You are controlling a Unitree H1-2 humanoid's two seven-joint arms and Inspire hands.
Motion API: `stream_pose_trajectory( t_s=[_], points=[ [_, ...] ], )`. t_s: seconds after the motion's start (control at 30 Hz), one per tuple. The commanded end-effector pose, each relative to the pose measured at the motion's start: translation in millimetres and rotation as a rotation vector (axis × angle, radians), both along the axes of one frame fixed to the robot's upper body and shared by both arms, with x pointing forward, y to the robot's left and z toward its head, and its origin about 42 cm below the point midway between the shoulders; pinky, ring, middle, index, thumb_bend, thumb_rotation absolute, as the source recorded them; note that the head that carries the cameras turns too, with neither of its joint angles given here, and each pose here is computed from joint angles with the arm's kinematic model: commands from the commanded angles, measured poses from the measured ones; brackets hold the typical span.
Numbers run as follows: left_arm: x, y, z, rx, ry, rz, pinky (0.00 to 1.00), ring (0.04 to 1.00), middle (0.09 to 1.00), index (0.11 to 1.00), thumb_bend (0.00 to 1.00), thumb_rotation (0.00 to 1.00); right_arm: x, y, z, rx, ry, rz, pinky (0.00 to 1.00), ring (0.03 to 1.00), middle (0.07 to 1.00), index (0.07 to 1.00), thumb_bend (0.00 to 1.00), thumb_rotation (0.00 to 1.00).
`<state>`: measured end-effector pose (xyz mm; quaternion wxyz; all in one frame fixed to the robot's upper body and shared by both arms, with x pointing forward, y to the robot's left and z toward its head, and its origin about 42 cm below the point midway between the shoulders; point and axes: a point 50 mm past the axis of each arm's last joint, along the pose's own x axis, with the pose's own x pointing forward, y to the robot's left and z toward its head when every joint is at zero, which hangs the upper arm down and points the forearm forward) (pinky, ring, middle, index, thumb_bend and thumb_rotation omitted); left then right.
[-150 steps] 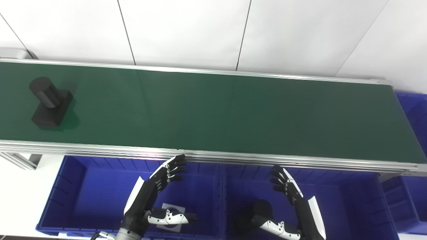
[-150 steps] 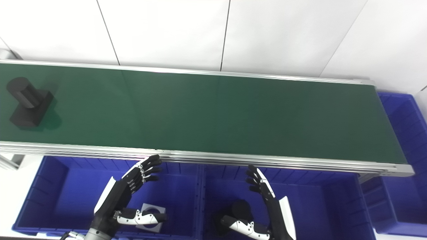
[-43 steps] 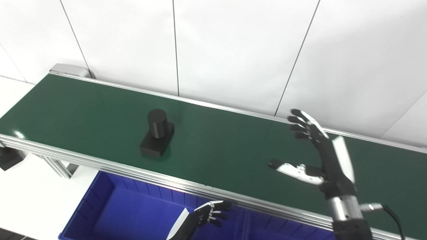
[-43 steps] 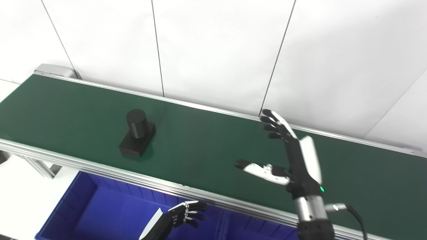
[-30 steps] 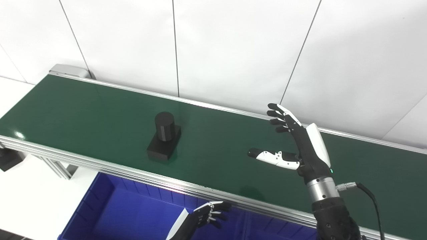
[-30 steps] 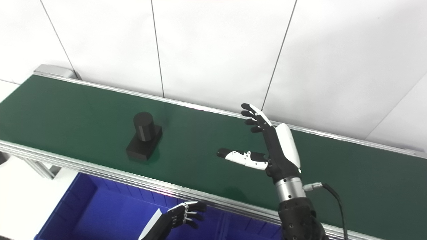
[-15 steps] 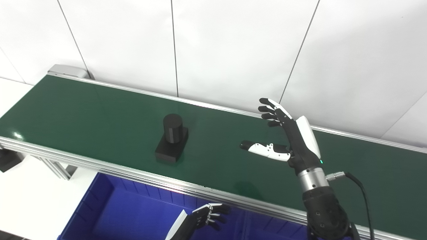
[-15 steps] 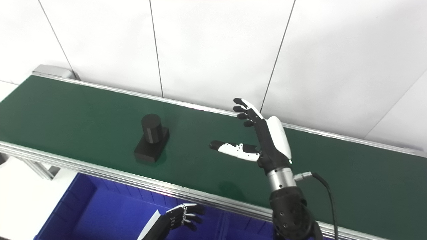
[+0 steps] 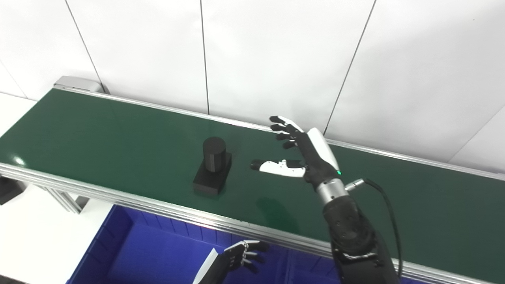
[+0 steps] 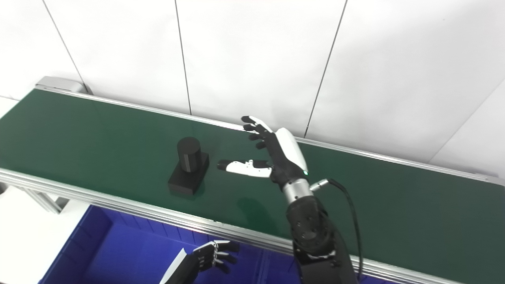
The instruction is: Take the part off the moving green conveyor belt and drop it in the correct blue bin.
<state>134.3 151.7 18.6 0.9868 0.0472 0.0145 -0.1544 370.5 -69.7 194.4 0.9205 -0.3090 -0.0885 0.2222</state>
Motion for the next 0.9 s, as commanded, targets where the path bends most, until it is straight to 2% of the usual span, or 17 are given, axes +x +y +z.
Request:
stream_pose_trajectory(
  t_s=[0.0,0.37,0.67,0.87],
  points=[
    [3,-1,9,-0.027,-0.067,0.011,0.56,0.677,0.767,0.737,0.97,0.07,10,12,22,0.004,-0.062,0.008,0.68,0.771,0.823,0.872,0.89,0.5],
    [1,-7,9,-0.023,-0.07,0.011,0.59,0.696,0.769,0.754,0.96,0.1,31,37,19,-0.12,-0.042,0.021,0.6,0.739,0.844,0.879,0.91,0.5],
    [-1,-11,11,-0.034,-0.07,0.007,0.6,0.707,0.781,0.758,0.96,0.1,43,46,13,-0.197,-0.019,0.046,0.67,0.8,0.868,0.884,0.91,0.49],
    [-2,-12,12,-0.019,-0.078,0.003,0.6,0.713,0.783,0.755,0.97,0.11,50,57,0,-0.23,-0.002,0.063,0.66,0.795,0.861,0.879,0.88,0.43]
  ],
)
